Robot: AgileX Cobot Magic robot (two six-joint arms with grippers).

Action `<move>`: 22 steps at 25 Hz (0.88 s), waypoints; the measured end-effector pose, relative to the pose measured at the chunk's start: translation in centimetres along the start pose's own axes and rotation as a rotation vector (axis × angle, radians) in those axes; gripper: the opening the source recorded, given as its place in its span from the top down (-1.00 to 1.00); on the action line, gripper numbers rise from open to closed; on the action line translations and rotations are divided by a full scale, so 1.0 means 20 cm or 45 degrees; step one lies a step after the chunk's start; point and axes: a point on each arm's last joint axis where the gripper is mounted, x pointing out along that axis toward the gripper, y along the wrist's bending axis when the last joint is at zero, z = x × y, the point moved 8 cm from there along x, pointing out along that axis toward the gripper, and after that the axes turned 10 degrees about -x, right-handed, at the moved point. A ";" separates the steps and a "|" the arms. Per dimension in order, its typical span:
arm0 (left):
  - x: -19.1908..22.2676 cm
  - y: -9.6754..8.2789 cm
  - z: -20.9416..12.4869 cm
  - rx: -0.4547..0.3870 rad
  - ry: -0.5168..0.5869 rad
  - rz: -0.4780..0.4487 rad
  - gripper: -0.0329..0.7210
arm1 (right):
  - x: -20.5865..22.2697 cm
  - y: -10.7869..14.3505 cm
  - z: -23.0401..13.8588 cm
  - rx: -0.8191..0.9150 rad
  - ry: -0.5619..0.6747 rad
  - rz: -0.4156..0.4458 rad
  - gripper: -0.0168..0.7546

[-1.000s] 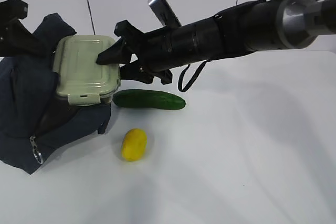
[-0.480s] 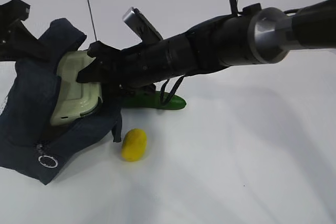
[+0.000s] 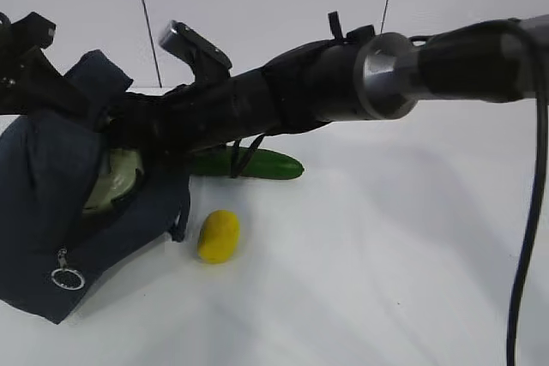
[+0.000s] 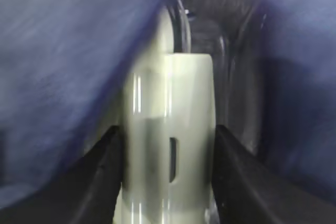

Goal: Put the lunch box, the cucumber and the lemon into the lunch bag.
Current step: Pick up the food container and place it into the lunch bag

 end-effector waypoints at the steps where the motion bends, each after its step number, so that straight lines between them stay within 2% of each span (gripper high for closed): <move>1: 0.00 0.00 0.00 -0.001 0.005 -0.001 0.93 | 0.02 0.02 0.00 -0.027 0.006 0.025 -0.03; 4: 0.00 0.00 0.00 -0.001 0.007 -0.002 0.93 | 0.07 0.08 -0.02 -0.094 0.028 0.094 -0.03; 13: 0.00 0.00 -0.01 -0.003 0.012 -0.003 0.93 | 0.08 0.10 -0.02 -0.187 0.031 0.111 -0.03; 18: 0.00 0.01 -0.01 0.005 0.015 0.007 0.93 | 0.08 0.15 -0.04 -0.261 0.059 0.188 -0.23; 22: -0.02 0.08 -0.01 0.033 0.025 0.080 0.93 | 0.07 0.18 -0.08 -0.317 0.101 0.242 -0.33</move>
